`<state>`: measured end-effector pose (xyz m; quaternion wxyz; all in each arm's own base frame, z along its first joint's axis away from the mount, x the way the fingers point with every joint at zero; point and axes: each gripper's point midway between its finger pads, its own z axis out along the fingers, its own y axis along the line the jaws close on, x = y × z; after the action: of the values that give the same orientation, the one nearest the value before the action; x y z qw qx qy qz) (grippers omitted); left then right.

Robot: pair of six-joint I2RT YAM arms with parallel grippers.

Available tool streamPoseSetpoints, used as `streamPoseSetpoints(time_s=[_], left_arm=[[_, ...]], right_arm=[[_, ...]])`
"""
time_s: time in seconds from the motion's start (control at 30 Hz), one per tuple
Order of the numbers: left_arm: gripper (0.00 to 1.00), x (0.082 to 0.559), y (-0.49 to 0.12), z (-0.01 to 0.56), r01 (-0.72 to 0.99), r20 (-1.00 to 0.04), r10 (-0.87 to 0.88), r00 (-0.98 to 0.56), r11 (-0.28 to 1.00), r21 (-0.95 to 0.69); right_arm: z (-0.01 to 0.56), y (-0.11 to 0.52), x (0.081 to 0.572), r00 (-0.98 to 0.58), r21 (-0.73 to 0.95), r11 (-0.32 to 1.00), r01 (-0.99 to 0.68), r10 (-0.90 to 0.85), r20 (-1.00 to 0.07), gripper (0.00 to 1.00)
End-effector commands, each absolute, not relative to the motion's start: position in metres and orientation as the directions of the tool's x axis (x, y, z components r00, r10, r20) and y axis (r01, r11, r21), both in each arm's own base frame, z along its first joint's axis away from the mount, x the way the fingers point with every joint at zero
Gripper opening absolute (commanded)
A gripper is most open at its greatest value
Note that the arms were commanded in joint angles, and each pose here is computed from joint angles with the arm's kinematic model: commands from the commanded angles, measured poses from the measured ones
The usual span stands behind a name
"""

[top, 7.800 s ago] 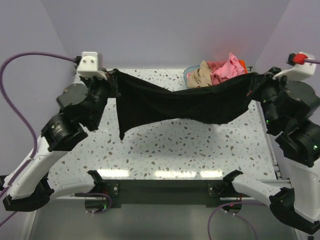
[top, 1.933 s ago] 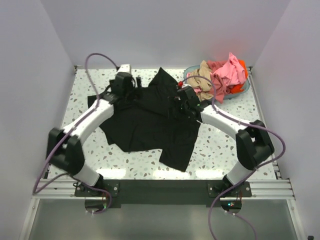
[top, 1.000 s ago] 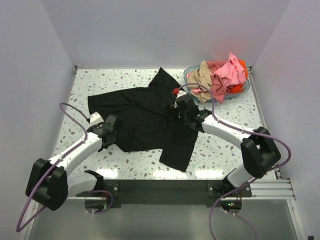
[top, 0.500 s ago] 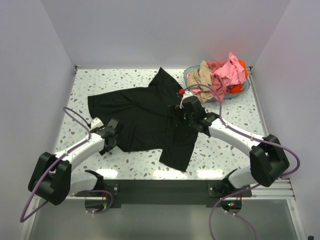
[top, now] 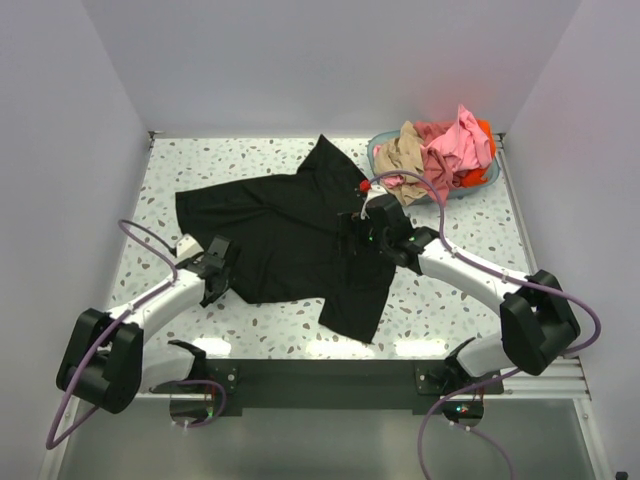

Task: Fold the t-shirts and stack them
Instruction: Flatten the tshirt out

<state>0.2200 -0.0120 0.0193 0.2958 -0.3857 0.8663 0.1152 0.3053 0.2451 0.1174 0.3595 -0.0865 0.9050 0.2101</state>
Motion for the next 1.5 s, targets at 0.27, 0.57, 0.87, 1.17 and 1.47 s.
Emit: streamPoseSetpoints(time_s=[0.27, 0.57, 0.87, 1.17, 1.47], left_arm=[[0.54, 0.238, -0.013, 0.029, -0.729, -0.624, -0.619, -0.476, 0.675, -0.115], [0.46, 0.230, -0.012, 0.019, -0.735, -0.611, -0.627, -0.483, 0.670, -0.108], [0.31, 0.233, -0.015, 0.007, -0.728, -0.598, -0.619, -0.509, 0.681, -0.085], [0.00, 0.230, -0.015, 0.005, -0.709, -0.591, -0.601, -0.538, 0.702, -0.068], [0.00, 0.219, -0.006, 0.045, -0.709, -0.633, -0.608, -0.480, 0.694, -0.128]], right_arm=[[0.123, 0.246, 0.307, -0.708, 0.322, 0.889, -0.324, -0.003, -0.706, 0.95], [0.123, 0.244, 0.305, -0.709, 0.321, 0.890, -0.325, -0.005, -0.705, 0.95], [0.127, 0.244, 0.301, -0.708, 0.330, 0.884, -0.332, -0.002, -0.707, 0.95], [0.129, 0.242, 0.300, -0.707, 0.332, 0.885, -0.326, 0.005, -0.708, 0.95], [0.119, 0.227, 0.289, -0.724, 0.299, 0.907, -0.297, -0.010, -0.689, 0.95]])
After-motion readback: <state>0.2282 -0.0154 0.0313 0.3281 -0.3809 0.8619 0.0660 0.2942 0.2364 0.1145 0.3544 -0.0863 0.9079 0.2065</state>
